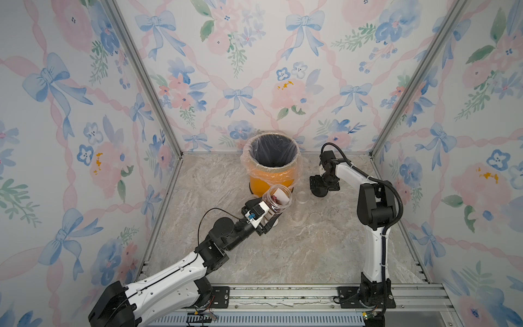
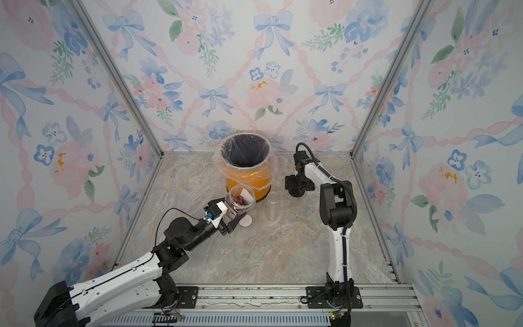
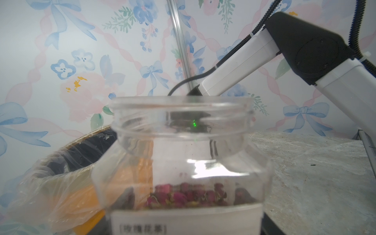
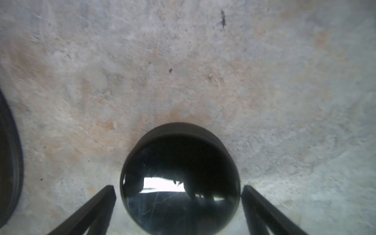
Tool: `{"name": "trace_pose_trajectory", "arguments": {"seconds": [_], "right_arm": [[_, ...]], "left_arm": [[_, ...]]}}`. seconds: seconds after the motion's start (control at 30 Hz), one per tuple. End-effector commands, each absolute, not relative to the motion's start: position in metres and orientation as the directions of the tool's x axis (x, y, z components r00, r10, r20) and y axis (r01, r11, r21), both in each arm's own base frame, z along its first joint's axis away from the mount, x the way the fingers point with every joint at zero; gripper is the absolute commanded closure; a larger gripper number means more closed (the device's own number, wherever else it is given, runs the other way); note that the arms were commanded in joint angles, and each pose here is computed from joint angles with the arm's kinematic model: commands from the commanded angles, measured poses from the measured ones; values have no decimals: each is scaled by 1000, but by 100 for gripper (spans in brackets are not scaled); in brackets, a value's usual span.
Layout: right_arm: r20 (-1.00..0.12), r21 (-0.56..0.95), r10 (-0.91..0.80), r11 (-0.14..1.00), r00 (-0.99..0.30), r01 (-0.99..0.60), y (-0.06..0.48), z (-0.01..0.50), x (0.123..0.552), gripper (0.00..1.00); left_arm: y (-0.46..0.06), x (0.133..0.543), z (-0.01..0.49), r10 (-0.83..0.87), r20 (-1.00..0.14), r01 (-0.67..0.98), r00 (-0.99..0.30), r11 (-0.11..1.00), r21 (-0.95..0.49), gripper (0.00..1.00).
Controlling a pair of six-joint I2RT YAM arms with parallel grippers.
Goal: Empty the moldy dried flower tea in the jars
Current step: Place the lid at the center of the board, then pour the moldy dried flower tea into the trash bin.
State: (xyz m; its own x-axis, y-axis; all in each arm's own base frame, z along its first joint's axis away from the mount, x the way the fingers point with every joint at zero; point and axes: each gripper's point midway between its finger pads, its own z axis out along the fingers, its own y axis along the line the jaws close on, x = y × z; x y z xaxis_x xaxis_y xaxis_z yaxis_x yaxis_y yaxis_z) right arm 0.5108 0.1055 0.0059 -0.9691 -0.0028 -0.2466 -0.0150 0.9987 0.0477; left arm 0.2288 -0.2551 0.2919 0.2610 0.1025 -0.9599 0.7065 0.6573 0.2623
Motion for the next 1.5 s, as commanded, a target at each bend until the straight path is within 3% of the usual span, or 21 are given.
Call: {"name": "trace_pose_trajectory", "arguments": {"seconds": [0.0, 0.17, 0.4, 0.53, 0.67, 0.8, 0.97, 1.23, 1.47], "right_arm": [[-241, 73, 3, 997, -970, -15, 111, 11, 503, 3], [-335, 109, 17, 994, -942, -20, 111, 60, 500, 3], [-549, 307, 109, 948, -829, -79, 128, 184, 465, 3], [-681, 419, 81, 858, -728, -297, 164, 259, 430, 2], [-814, 372, -52, 718, -578, -588, 211, 306, 385, 1], [-909, 215, -195, 538, -369, -815, 258, 321, 335, 3], [-958, 127, -218, 252, -184, -959, 283, 338, 287, 3], [-979, 52, -196, 17, -54, -999, 287, 352, 250, 3], [-984, 31, -177, -64, -20, -997, 296, 363, 243, 3]], "left_arm": [[-253, 227, 298, 76, -961, 704, 264, 666, 246, 57], [-252, 228, 306, 48, -966, 704, 255, 676, 219, 57], [-253, 227, 328, -30, -971, 715, 239, 681, 155, 57], [-253, 227, 344, -84, -969, 721, 232, 684, 113, 57], [-251, 231, 357, -151, -966, 720, 209, 692, 48, 59], [-253, 233, 365, -207, -963, 729, 170, 685, -19, 59], [-268, 211, 364, -193, -960, 819, 202, 571, 58, 59], [-271, 201, 361, -192, -958, 869, 215, 485, 98, 59], [-273, 190, 361, -200, -951, 908, 237, 394, 143, 59]]}}
